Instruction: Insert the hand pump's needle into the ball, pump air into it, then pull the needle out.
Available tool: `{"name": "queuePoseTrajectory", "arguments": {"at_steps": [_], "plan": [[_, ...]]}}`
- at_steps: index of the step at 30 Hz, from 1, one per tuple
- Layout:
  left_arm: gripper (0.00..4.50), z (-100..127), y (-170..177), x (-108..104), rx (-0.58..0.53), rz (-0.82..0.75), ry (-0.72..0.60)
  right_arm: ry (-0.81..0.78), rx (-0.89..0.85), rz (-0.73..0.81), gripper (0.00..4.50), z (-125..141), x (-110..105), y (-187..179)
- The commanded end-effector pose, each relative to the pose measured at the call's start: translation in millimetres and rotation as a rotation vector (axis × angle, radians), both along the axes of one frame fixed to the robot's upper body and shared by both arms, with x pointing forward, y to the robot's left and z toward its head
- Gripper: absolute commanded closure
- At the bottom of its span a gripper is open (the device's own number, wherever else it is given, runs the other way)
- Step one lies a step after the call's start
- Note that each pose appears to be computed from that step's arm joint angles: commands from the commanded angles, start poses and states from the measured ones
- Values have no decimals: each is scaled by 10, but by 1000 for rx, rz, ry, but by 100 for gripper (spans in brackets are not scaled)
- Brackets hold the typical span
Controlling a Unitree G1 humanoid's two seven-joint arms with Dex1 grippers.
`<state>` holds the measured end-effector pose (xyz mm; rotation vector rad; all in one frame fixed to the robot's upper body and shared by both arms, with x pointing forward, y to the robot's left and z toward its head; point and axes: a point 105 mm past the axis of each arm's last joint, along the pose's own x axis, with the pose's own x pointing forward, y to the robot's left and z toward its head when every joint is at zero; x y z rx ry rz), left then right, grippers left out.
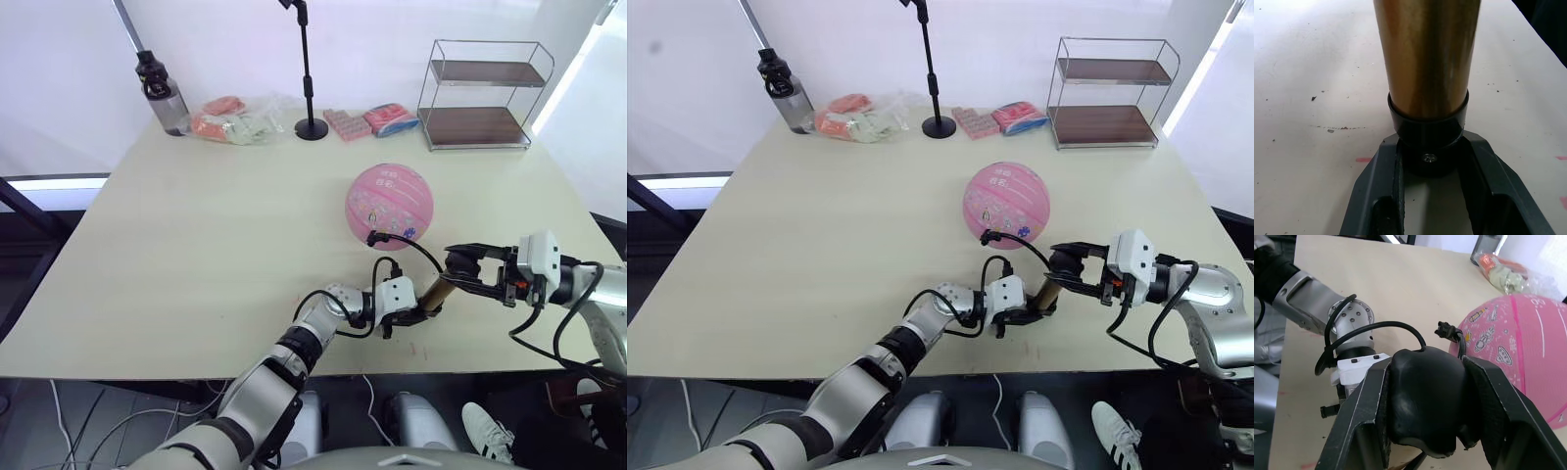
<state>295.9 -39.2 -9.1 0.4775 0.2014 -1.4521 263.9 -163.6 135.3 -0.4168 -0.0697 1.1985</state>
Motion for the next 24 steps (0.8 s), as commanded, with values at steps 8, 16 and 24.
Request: {"name": "queuePoseTrajectory", "arguments": {"at_steps": [8,16,24], "plan": [[219,143,168,-54,-114,-12,37,133,-113,-76,285,-455,34,-111],[0,535,357,-125,-249,-30,-11,140,-113,-61,285,-466,27,-68],[0,1040,811,-209,-320,-6,-66,137,-105,-56,285,-439,31,-44]]}}
